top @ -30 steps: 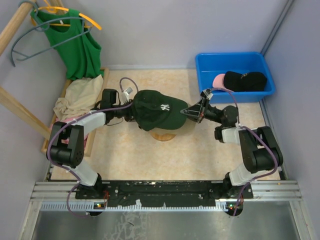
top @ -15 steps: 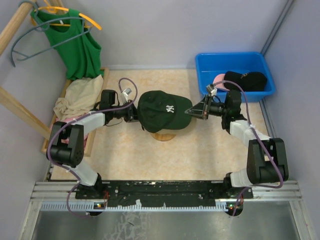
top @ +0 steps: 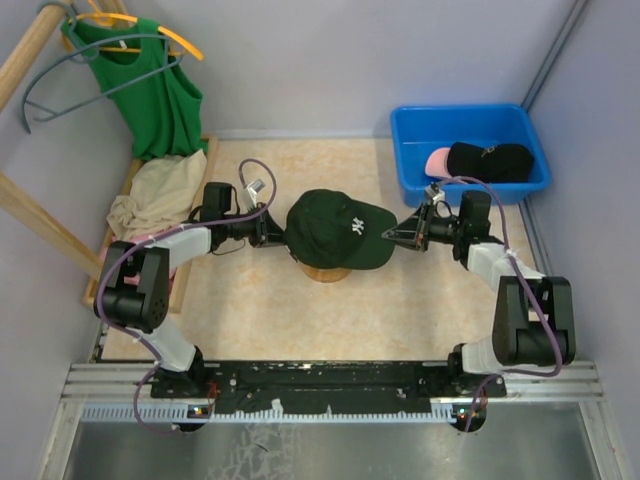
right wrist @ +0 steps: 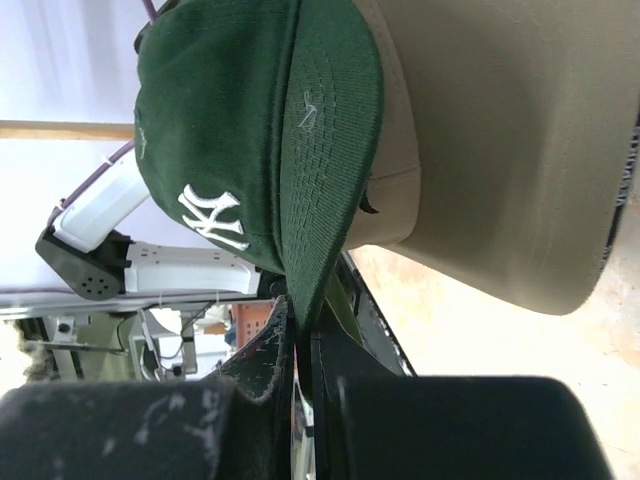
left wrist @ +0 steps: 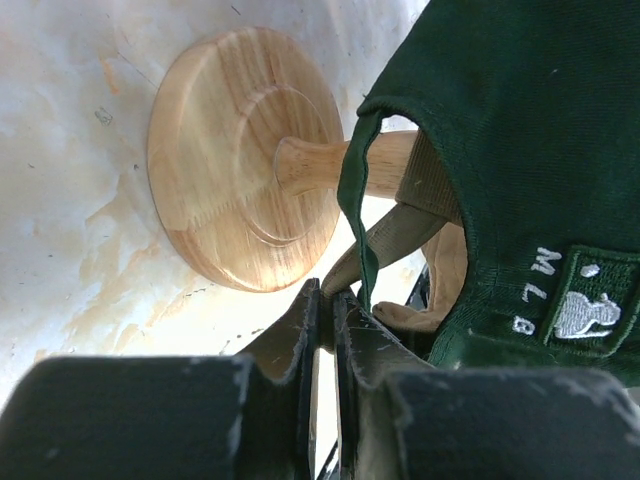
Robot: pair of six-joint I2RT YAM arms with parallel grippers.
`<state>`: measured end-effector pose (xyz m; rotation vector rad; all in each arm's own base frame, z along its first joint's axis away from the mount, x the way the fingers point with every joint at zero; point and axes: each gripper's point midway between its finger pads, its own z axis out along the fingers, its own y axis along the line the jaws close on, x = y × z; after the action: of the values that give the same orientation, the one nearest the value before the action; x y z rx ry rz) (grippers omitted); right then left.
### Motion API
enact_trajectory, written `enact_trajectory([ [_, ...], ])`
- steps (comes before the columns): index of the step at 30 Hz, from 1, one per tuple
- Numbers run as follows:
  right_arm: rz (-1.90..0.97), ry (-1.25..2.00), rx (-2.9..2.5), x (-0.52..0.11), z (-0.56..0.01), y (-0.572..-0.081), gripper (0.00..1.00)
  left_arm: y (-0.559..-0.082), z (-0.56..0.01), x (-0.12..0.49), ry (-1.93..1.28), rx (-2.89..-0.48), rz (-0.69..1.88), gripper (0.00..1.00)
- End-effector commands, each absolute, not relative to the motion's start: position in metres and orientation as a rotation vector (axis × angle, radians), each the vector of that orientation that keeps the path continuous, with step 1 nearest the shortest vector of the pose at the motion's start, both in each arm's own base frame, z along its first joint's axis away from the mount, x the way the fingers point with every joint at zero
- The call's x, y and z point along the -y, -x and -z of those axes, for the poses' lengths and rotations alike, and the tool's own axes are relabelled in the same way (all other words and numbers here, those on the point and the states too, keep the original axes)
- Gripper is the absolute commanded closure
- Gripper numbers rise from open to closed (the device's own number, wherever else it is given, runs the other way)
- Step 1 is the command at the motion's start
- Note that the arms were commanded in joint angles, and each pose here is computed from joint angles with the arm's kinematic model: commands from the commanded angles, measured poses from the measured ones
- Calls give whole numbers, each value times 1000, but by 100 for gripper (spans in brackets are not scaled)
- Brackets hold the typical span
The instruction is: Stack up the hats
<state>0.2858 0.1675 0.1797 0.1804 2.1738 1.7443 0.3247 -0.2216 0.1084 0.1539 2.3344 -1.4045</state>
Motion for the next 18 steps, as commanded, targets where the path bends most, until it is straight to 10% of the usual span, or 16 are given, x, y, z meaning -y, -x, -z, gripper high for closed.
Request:
enact_trajectory([
  [1,-1686,-262,-2247,-161,-154,-292,100,-323,-88,214,-123,-2391,1362,88],
  [18,-1571,-410,-2311,-131,-118,-312,91,-314,-65,207,-112,-2455,1316,90],
])
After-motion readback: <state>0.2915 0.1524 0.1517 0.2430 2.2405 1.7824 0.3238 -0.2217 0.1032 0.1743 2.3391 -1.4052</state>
